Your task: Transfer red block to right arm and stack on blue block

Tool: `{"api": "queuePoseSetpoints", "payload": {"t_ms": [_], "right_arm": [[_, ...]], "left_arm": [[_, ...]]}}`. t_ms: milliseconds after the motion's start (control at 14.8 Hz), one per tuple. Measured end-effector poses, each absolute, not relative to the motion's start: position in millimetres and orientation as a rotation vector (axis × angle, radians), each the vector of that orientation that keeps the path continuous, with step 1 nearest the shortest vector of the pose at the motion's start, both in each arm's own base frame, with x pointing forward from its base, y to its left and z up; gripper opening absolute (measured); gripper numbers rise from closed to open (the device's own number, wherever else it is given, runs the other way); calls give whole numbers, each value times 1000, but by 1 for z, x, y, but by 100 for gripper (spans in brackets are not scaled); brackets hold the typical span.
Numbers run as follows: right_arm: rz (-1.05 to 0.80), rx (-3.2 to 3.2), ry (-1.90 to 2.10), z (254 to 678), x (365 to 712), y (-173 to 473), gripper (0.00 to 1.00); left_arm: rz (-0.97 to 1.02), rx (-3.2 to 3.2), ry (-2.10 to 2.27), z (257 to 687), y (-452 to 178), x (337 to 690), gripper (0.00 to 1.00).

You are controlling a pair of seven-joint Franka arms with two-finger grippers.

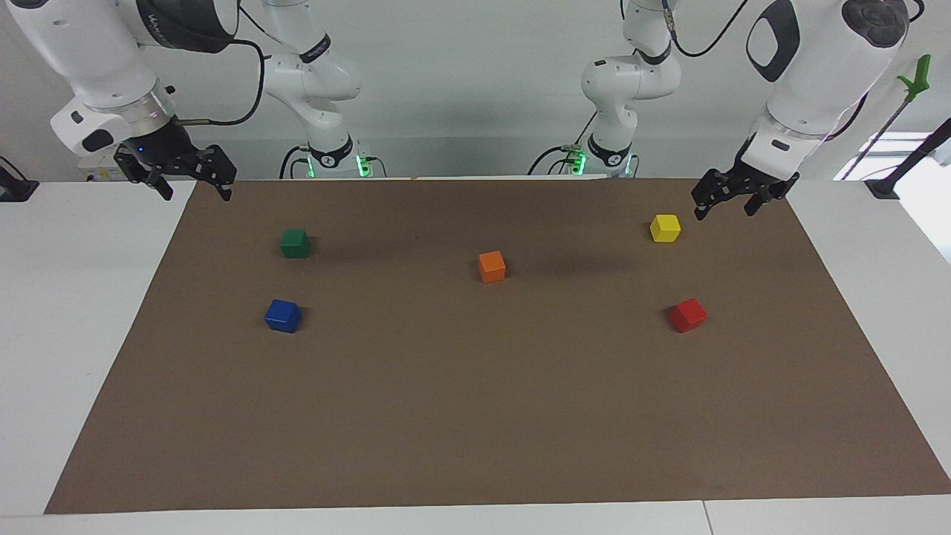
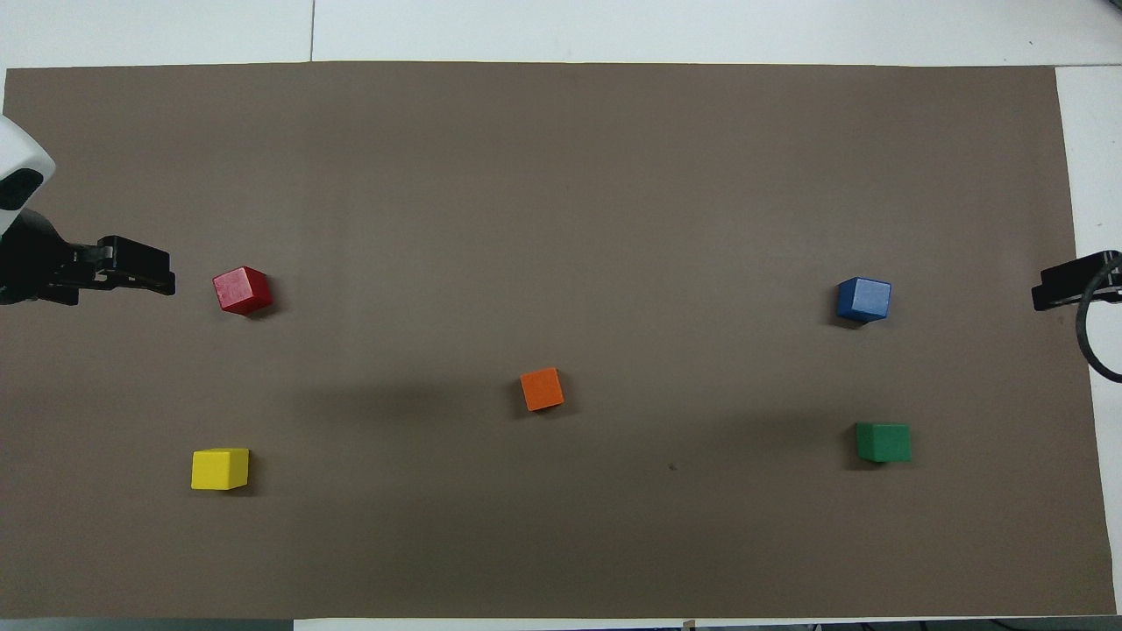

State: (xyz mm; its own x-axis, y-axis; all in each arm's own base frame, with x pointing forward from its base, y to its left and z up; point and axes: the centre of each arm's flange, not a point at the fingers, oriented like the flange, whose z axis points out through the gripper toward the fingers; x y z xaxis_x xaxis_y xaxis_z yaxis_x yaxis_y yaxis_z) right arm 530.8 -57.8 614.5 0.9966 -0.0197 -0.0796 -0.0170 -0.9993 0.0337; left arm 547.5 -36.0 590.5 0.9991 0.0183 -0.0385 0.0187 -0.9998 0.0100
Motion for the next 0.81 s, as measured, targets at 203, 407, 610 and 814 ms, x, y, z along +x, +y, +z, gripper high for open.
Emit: {"api": "queuePoseSetpoints", "payload": {"t_ms": [203, 407, 610, 814], "right_arm": [[-124, 3106, -29, 615, 531, -58, 100], [-124, 3106, -32, 615, 531, -59, 100], [-126, 3124, -28, 614, 530, -60, 100], [-129, 3282, -29, 607, 525, -64, 100]], "left_arm": [[-57, 3130, 25, 591, -36, 548, 100], [-56, 3130, 8, 591, -39, 548, 100], [-97, 3131, 8, 588, -40, 545, 100], [-50, 3130, 23, 590, -37, 548, 100]]}}
